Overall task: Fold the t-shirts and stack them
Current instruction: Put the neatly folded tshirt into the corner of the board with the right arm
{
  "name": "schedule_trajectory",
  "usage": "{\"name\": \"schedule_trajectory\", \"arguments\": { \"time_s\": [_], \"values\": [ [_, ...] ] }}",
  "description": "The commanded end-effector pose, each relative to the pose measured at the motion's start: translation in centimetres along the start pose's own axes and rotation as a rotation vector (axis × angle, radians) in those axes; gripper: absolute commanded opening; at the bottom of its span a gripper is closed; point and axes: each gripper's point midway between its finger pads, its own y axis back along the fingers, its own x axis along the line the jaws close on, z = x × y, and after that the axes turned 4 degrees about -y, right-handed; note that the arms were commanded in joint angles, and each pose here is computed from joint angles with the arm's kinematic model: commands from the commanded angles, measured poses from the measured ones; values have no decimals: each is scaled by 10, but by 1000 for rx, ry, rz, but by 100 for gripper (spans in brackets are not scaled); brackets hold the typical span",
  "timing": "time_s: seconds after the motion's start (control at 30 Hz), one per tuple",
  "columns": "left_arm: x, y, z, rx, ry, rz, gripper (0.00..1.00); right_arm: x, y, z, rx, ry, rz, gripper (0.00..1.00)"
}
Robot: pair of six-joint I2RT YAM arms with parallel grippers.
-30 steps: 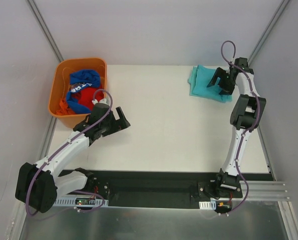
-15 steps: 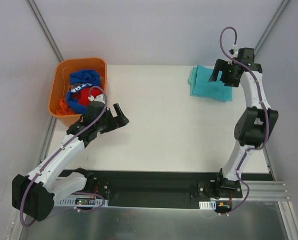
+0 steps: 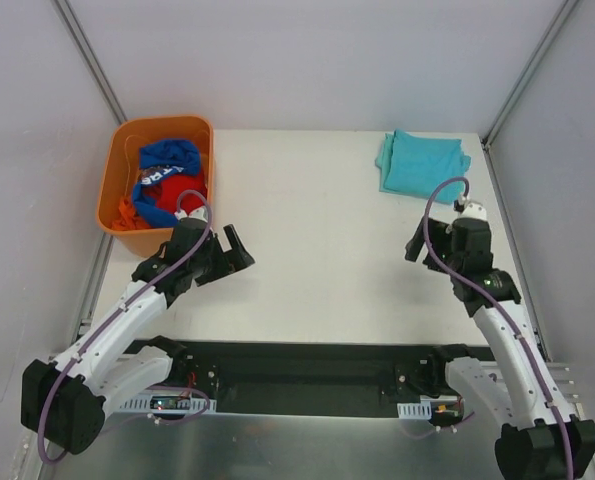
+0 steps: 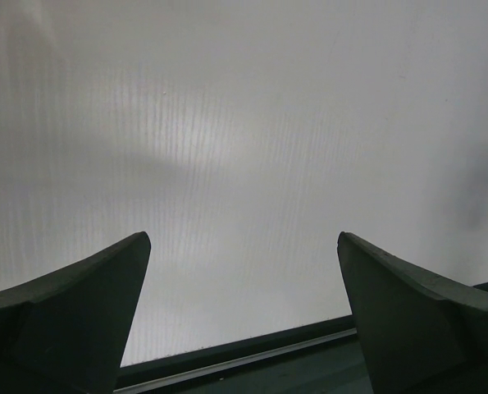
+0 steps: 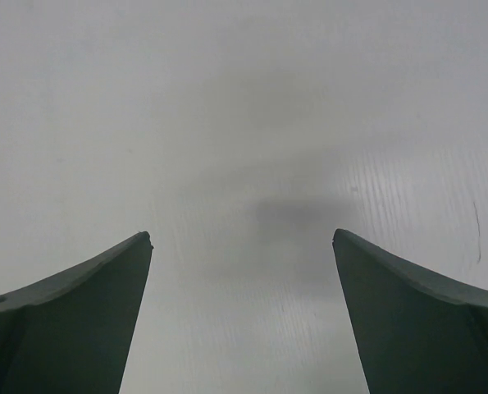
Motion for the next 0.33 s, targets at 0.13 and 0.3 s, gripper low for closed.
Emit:
{"name": "schedule_trajectory", "arguments": {
  "time_s": [0.13, 0.3],
  "values": [
    [14, 3, -8, -24, 29, 30, 99, -41, -11, -51, 6, -104, -157, 97],
    [17, 5, -7, -42, 38, 39, 99, -39, -8, -43, -40, -104, -141, 97]
  ]
}}
